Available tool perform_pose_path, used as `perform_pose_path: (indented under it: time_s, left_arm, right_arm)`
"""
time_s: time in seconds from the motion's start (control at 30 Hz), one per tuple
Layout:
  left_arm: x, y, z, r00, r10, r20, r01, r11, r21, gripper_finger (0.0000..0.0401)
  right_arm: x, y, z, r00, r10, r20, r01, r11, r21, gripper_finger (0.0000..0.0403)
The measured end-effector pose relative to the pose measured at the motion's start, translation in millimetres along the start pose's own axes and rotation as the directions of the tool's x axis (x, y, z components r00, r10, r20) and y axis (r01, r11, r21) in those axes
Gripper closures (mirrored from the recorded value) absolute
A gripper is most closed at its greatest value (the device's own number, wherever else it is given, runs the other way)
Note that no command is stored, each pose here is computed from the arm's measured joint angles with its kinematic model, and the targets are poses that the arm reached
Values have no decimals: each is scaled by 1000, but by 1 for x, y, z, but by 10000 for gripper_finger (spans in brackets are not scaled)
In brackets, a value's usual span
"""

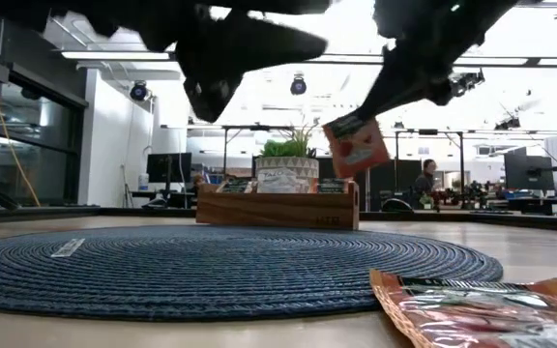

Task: Pick & Place Tea
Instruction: Put the orange tea bag into the right section of the wooden organizer

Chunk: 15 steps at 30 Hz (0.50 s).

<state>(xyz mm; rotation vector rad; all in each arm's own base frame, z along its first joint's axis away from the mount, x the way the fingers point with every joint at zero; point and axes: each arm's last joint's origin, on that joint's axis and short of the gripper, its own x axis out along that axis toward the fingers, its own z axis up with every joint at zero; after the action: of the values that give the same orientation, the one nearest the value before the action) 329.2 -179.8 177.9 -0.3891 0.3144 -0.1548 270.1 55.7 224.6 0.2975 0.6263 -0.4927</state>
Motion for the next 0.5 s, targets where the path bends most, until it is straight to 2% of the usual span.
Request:
perform_pose_path:
  time_s: [0.07,0.2,0.5]
  left_arm:
    - [-6,7,-6,999,-20,42,22,999,-47,287]
    - [-17,14,-10,983,-94,155,112,988,-111,287]
    - [-42,32,-27,958,-107,264,157,972,-175,287]
  right_arm:
    - [6,-8,7,999,-29,21,30,999,-35,403]
    - [18,-27,25,995,-73,72,75,997,-32,403]
    - [44,-79,55,995,-66,72,62,996,57,403]
